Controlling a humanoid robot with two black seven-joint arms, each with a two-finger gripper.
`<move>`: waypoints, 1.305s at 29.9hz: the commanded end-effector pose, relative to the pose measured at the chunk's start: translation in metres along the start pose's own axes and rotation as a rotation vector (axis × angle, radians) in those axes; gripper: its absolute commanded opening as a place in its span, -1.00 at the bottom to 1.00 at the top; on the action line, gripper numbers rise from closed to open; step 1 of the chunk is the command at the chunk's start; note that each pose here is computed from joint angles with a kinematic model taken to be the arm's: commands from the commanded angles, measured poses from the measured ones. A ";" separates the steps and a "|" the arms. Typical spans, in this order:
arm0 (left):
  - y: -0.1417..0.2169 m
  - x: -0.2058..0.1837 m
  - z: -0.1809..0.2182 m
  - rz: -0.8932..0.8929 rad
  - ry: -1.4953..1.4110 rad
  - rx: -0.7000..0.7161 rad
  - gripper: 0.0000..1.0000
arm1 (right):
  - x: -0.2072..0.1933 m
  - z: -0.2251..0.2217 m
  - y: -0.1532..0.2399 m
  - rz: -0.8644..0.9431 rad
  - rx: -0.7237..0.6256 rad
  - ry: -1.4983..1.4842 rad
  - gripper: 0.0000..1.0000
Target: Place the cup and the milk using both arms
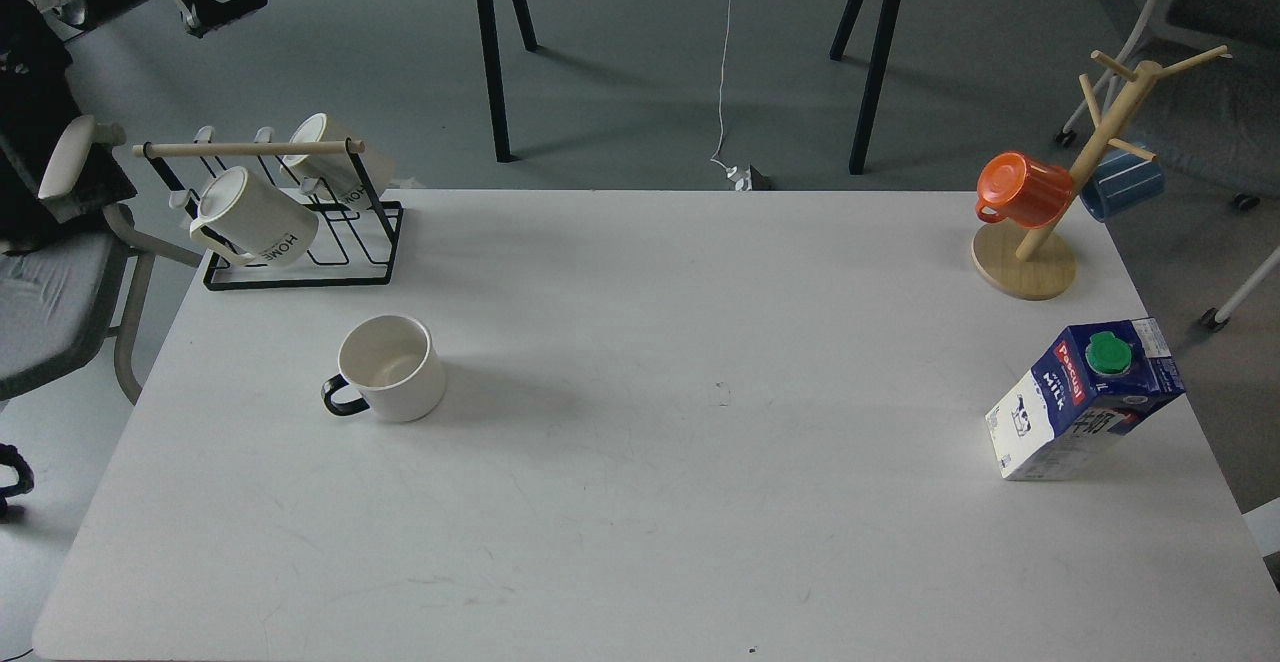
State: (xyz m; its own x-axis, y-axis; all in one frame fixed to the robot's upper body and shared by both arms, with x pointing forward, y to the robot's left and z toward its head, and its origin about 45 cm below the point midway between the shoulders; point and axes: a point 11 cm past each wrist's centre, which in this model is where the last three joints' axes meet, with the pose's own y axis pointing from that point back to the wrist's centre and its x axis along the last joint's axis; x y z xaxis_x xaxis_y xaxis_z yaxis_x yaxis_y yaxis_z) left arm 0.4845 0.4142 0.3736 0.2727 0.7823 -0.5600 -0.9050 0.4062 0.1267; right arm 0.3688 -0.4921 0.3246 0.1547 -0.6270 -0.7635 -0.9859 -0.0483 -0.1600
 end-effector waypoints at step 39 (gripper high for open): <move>0.016 0.062 -0.037 0.169 0.021 -0.132 1.00 | 0.006 0.015 0.004 0.014 -0.040 0.004 0.97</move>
State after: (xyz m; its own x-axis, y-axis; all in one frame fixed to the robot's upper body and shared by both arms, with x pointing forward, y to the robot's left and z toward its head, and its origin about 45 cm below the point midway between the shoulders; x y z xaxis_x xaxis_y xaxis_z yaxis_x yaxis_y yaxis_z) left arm 0.4761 0.4507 0.3135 0.1117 0.8230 -0.5570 -0.9727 0.2053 0.1084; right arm 0.3668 -0.4850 0.3103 0.1408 -0.6311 -0.7628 -0.9897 -0.0697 -0.1250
